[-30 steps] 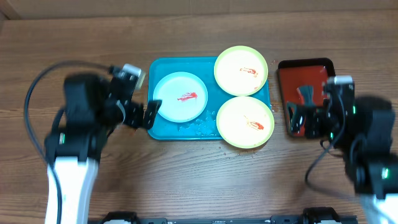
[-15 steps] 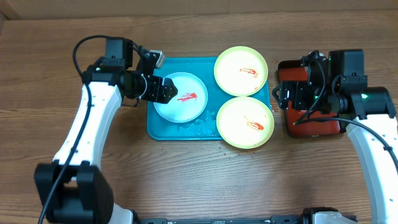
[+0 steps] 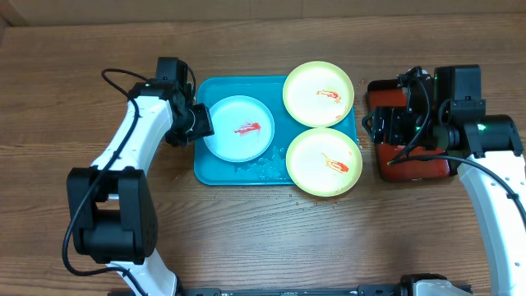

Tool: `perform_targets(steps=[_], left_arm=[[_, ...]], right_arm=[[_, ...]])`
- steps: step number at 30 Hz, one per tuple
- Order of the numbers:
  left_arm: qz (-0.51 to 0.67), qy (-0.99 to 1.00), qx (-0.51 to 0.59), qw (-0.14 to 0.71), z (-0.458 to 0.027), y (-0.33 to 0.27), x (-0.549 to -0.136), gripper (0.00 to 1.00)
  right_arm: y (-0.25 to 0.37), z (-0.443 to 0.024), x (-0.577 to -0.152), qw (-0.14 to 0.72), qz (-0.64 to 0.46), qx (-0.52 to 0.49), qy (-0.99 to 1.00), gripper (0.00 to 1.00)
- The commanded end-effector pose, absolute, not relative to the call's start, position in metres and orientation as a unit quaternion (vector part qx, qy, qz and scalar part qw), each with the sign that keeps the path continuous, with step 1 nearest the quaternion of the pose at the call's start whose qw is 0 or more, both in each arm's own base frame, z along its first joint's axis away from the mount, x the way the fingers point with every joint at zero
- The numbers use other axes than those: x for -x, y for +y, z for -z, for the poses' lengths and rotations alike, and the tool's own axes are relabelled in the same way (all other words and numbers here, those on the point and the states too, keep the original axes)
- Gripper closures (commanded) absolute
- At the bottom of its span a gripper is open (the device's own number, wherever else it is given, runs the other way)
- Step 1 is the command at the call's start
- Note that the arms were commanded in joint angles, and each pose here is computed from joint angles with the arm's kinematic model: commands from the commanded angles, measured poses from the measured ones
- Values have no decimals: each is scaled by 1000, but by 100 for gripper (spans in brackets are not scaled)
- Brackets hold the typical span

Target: Clean dirty plates on tray and stack at the side

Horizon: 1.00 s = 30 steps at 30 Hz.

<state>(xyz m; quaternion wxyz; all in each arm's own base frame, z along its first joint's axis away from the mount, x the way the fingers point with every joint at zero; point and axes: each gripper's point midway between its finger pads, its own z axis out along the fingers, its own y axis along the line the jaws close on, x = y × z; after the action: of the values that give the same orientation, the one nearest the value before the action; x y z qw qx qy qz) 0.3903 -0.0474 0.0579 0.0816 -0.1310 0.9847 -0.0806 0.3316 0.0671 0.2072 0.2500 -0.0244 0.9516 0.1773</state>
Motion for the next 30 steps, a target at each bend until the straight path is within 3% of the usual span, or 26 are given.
perform_targets(steps=[1,21,30], left_arm=[[71,983,144,85,-57,-46,-395,44],[76,982,137,102,-58,-50,-404,44],[75,985,114,104,-53,-61,-405,54]], right_arm=[[68,-214,-336,262,-174,27,949,20],[68,-213,-333,256,-174,27,950,21],[67,-213,-333,257,-174,27,950,21]])
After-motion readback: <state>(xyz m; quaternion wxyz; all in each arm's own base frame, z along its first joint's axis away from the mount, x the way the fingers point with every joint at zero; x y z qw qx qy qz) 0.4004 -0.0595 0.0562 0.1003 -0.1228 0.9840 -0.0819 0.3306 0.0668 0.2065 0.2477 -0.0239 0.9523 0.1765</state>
